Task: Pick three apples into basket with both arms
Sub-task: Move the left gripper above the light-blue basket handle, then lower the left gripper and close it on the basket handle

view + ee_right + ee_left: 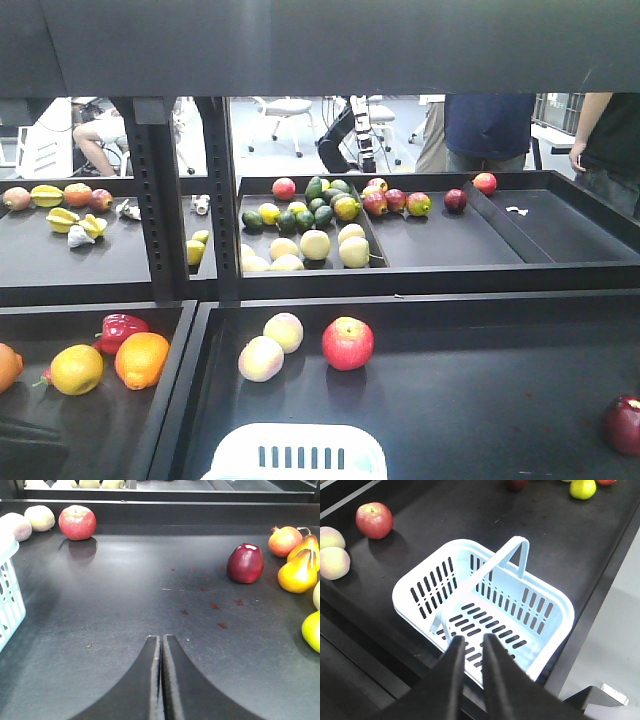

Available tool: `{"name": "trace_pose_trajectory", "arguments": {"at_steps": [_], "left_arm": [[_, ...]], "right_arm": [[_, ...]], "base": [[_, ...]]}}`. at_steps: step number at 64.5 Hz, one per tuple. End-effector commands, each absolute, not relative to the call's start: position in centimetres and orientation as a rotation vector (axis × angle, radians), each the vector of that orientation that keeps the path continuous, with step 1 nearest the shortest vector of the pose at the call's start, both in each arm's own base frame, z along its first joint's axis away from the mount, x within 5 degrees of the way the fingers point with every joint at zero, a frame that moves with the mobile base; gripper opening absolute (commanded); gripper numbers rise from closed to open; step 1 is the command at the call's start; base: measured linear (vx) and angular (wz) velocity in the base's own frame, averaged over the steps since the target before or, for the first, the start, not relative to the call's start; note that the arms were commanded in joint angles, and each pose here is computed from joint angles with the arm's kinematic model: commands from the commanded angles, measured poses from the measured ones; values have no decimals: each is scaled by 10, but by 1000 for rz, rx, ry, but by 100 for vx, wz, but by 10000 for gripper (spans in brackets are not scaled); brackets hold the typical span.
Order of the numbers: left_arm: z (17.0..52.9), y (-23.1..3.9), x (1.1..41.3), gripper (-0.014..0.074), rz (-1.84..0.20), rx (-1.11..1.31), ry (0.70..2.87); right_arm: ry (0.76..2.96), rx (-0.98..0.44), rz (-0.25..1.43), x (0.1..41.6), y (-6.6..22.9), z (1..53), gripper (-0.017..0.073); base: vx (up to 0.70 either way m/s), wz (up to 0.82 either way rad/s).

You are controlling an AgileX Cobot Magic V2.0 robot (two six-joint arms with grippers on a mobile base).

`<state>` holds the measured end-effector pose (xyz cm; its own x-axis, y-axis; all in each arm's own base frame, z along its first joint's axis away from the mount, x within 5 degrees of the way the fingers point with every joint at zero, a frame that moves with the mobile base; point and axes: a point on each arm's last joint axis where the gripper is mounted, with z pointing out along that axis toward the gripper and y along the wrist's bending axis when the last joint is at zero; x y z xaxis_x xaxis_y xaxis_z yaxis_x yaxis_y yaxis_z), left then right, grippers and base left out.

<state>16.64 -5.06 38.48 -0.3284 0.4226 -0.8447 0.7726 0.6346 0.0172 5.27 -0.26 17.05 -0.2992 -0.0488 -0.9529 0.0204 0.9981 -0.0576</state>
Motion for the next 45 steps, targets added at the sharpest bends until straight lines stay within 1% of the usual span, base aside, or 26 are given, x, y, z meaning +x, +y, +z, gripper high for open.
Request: {"name": "trace_pose_trajectory", "arguments": {"at_steps": [1,4,12,17,21,29,41,45], "left_arm": [[400,-55,166,223,-530,904,1884],[400,-55,166,308,-538,898,1879],[400,-57,172,503,-596,870,1869],[399,-58,175,571,-639,861,1872],[396,-59,178,581,-665,873,1889],[388,-62,183,560,-715,921,1929],[377,-81,194,552,-706,1090,1860],[373,-88,200,552,-707,1111,1853]], "right_arm": [[1800,-22,-74,54,-3,177,-1],[1800,-22,-74,54,-3,177,-1],[1800,-22,-74,54,-3,177,-1],[1800,-22,-74,54,-3,177,-1],[1800,-22,-74,54,-3,177,-1],[1800,-22,-74,54,-3,177,-1],[1797,-22,-74,54,-3,177,-1],[1797,-22,-74,54,-3,177,-1]], "base": [[0,0],[0,0],[0,0],[0,0],[0,0],[0,0],[0,0],[0,0]]}}
